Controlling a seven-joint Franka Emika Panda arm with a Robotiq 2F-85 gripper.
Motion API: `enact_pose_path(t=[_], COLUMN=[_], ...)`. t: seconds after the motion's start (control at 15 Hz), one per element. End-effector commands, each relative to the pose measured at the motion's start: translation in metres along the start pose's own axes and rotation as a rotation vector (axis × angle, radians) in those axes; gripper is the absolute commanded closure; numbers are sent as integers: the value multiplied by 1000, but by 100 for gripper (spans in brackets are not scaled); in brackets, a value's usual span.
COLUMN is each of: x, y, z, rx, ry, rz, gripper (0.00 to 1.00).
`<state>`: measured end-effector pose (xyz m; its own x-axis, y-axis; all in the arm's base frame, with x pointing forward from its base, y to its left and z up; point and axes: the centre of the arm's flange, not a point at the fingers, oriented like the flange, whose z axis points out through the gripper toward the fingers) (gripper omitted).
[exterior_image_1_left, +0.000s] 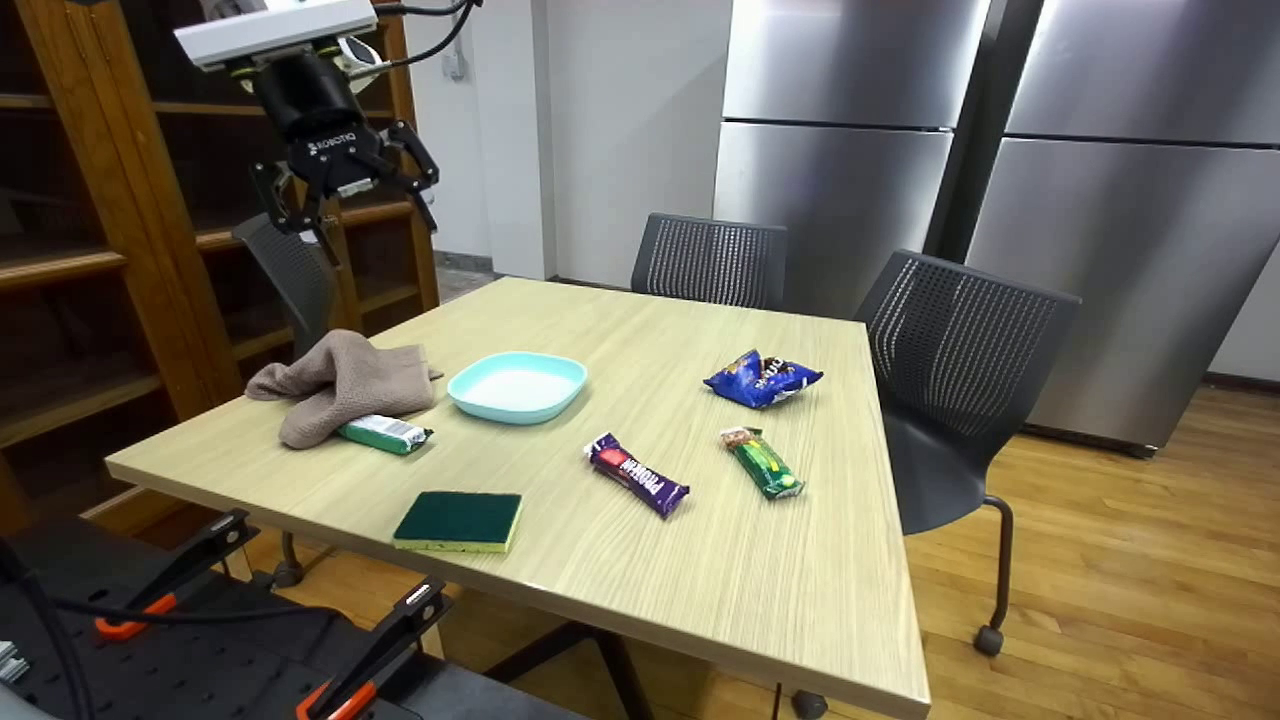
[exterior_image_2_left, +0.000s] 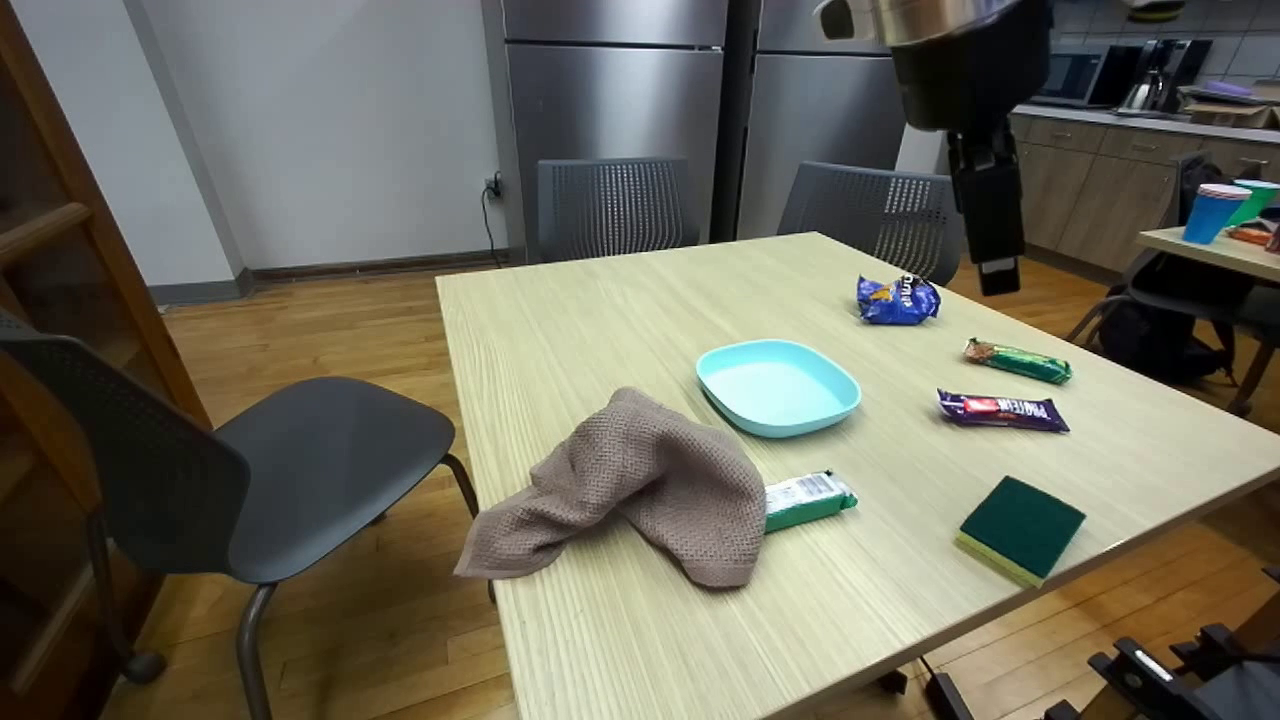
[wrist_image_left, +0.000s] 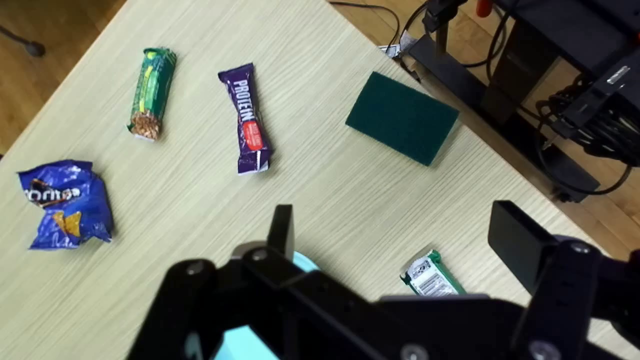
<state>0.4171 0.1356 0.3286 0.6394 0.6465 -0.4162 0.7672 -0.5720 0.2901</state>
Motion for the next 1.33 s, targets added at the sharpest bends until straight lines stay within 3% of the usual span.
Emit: enact_pose_path(t=[0.0, 0.4, 0.8, 1.27], x=[36, 87, 126, 160], y=[4, 5, -19, -44], z=[18, 49, 73, 113], rx=[-32, -24, 7, -2], ry=[18, 63, 81, 10], rz=[-135, -295, -451, -535], gripper=[0, 0, 0, 0])
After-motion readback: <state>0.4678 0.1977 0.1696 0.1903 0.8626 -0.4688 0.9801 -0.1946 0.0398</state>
